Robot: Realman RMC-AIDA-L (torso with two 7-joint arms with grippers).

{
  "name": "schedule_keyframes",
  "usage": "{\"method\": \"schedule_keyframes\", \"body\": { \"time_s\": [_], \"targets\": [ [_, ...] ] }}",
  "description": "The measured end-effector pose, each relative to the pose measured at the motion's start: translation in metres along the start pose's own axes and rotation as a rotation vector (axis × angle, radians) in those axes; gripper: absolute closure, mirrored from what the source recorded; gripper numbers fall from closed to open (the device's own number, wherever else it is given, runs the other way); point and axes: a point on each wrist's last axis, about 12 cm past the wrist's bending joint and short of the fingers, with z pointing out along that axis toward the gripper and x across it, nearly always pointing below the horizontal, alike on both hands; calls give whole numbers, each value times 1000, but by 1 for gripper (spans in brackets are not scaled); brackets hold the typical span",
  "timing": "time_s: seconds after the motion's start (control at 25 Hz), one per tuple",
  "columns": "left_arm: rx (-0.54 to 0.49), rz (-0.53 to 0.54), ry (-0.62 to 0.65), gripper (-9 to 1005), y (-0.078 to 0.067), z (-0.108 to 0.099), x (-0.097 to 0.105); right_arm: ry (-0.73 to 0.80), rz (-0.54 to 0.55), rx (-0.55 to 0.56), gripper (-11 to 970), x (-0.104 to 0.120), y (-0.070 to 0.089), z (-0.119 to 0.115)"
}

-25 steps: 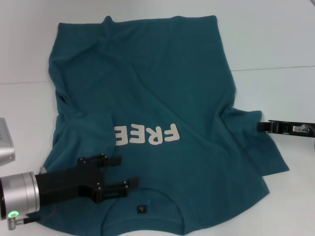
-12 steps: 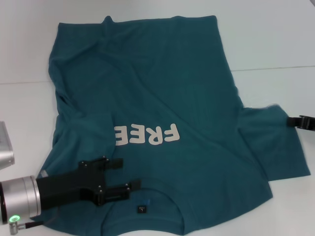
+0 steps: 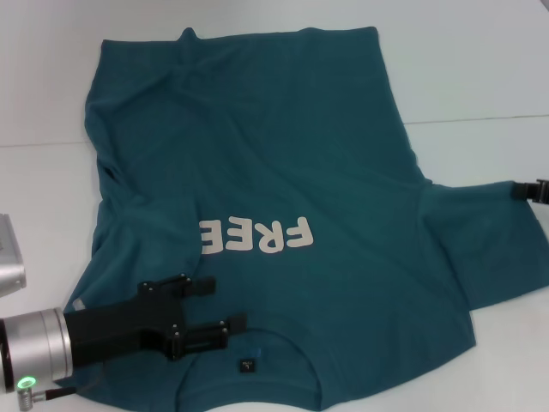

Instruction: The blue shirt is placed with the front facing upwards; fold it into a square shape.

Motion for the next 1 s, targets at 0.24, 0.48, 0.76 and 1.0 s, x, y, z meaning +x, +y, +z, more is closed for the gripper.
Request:
{"method": "schedule_keyframes", "body": {
  "time_s": [0.24, 0.48, 0.76, 1.0],
  "targets": [
    [1, -2, -4, 153, 0, 1, 0, -4, -32, -18, 949, -16, 8, 4],
    [-5, -12, -20, 153, 1, 1, -1, -14, -66, -34, 950, -32, 16, 7],
    [-11, -13, -24, 153, 1, 1, -1, -16, -91, -51, 949, -44, 23, 9],
    [-11, -19, -29, 153, 1, 1, -1, 1, -127, -81, 950, -48, 35, 15]
  ]
}}
